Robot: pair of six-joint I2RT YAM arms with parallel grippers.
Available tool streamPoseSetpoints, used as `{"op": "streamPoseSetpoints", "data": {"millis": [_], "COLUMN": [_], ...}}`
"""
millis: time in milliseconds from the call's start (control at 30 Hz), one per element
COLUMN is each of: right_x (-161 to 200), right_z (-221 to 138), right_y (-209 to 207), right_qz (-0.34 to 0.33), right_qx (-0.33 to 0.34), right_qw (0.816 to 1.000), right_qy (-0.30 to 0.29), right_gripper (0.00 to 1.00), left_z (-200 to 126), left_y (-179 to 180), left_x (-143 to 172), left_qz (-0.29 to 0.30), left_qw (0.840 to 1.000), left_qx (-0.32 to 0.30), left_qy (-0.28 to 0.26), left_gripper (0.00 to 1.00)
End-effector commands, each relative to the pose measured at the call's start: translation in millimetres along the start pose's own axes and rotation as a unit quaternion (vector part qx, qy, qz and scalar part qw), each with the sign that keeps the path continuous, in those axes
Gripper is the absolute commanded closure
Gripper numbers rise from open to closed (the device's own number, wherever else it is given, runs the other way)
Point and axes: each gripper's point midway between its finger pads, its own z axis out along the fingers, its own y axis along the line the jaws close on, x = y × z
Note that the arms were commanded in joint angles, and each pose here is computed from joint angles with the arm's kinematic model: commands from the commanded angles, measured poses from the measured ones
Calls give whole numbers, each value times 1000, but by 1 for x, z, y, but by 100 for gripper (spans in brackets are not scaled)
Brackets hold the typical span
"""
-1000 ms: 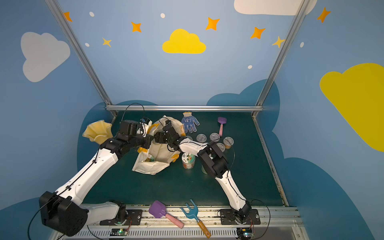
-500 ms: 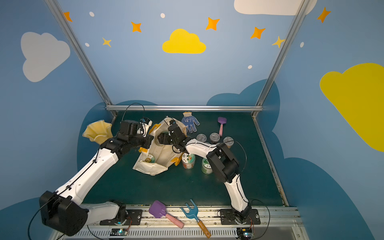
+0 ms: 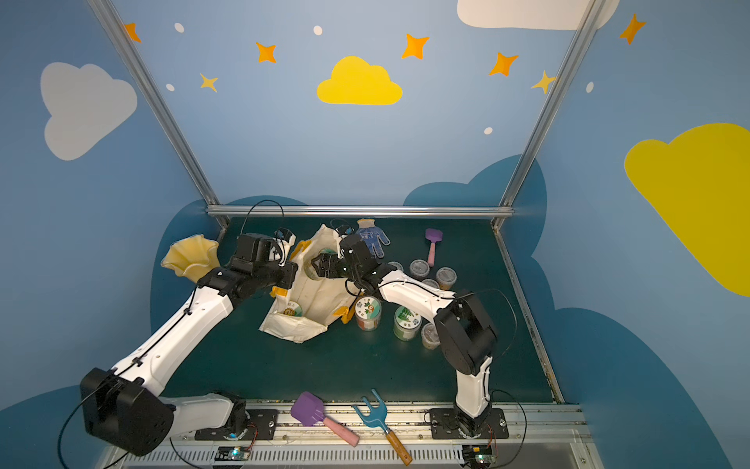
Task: Take out the seed jars from the canvas bag
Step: Pick up the seed jar from the canvas bag, then place the seed jar at the center of the board.
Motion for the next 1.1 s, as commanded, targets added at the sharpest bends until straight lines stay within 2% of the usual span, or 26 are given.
{"op": "streamPoseSetpoints", "data": {"millis": [0,267,467,833,1067], "right_x": [-22,-24,-13,60,111], "right_z": [-37,-101,-158,-244,-256], "right_y": [21,31,21,-24,-55], "right_qz": [-25,-75,-92,-99,-102], "right_qx": [-28,-29,3,89,145], "right_qw": [999,997,996,987,971], "right_qy": [-16,0,4,89,162], "right_gripper": [35,35,35,35,35], "left_z": [1,1,1,1,3], "left_y": [7,13,15,17,16], "left_x": [3,3,3,1,3], "left_qz": [-8,-20,-24,-27,-30], "left_qw": [1000,1000,1000,999,999], "left_qx": [-14,-13,-12,-12,-6], "left_qy": [16,16,15,13,16], "left_gripper": [95,95,95,95,95]}}
